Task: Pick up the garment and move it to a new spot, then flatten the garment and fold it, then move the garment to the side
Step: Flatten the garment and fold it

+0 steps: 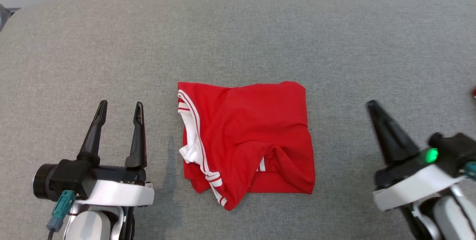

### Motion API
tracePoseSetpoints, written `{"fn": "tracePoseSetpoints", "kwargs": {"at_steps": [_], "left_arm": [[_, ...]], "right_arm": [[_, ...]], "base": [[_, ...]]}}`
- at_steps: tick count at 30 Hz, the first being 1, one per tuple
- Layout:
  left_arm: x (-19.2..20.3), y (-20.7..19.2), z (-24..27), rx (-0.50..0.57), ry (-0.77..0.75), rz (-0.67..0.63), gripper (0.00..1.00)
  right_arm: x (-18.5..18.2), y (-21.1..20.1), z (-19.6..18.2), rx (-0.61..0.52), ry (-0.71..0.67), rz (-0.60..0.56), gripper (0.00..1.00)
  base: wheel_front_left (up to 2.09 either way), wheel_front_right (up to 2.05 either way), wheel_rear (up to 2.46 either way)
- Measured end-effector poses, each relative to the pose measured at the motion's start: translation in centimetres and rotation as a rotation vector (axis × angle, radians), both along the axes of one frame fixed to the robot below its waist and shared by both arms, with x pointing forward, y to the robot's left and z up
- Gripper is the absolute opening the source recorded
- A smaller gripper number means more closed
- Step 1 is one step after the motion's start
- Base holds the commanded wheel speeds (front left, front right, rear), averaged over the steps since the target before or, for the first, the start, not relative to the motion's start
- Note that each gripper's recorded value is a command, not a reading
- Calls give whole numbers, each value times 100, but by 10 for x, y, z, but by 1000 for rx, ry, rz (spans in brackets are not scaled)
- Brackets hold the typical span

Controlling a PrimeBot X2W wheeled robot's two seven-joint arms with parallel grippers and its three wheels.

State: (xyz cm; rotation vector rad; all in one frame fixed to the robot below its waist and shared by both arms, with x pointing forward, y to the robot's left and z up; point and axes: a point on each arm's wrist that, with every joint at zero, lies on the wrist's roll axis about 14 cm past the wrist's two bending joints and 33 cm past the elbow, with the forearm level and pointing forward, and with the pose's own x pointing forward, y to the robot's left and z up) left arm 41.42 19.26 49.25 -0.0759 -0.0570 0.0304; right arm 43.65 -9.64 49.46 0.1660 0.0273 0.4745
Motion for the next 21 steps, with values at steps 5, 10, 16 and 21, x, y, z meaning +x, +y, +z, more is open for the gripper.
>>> {"fn": "tracePoseSetpoints", "kwargs": {"at_steps": [5, 10, 16, 21], "left_arm": [[4, -1, -4, -7, 9, 1, 100], [9, 1, -8, -15, 19, 7, 100], [10, 7, -16, -21, 41, 26, 100], [11, 10, -18, -27, 46, 35, 100]], "right_arm": [[-12, 62, -15, -20, 45, 243, 0], [-18, 100, -33, -68, 79, 436, 0], [-25, 131, -53, -112, 103, 615, 0], [-36, 146, -72, -149, 141, 726, 0]], "base": [[0, 0, 0], [0, 0, 0], [0, 0, 0], [0, 0, 0]]}}
